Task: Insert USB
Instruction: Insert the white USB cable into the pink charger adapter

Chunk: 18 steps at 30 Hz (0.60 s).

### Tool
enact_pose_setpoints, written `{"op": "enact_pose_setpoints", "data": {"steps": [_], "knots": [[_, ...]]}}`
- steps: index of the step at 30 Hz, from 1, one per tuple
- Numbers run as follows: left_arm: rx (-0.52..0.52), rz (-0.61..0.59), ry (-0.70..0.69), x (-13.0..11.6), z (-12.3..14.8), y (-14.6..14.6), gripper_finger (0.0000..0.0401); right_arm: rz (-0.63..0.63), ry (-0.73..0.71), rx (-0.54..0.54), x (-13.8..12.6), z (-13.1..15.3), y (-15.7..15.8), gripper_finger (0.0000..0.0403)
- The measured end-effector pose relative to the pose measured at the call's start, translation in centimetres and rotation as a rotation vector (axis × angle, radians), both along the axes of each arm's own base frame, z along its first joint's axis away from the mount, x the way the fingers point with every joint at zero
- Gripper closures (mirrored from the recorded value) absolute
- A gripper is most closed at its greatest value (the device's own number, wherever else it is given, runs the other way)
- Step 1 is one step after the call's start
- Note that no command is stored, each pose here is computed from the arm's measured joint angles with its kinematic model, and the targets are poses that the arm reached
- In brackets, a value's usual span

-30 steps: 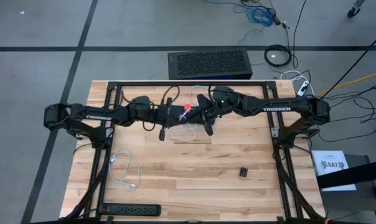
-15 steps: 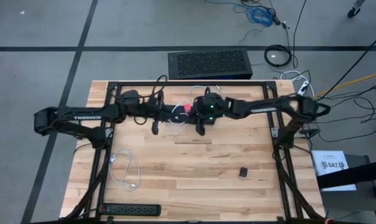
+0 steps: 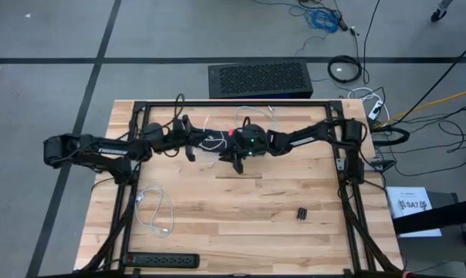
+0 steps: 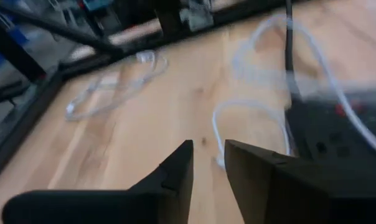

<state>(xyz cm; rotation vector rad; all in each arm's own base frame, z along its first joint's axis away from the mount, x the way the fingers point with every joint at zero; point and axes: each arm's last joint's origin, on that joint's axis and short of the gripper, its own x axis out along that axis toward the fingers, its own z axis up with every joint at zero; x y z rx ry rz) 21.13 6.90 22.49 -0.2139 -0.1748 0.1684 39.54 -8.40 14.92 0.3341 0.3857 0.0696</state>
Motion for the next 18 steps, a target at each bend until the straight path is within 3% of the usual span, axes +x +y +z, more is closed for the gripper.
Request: {"op": "enact_pose_setpoints", "data": {"steps": [7,12,18], "knots": [[-0.041,0.082,0.015,-0.7,-1.3,0.0,0.0401,-0.003,0.058,-0.054,-1.8,3.9,0.4,0.0271],[-0.032,0.091,0.017,-0.7,-1.3,0.0,0.0401,-0.129,-0.039,-0.281,-2.2,7.4,1.6,0.0256],[-0.022,0.098,0.022,-0.7,-1.3,0.0,0.0401,-0.206,-0.088,-0.396,-0.7,9.7,1.9,0.0258]]}}
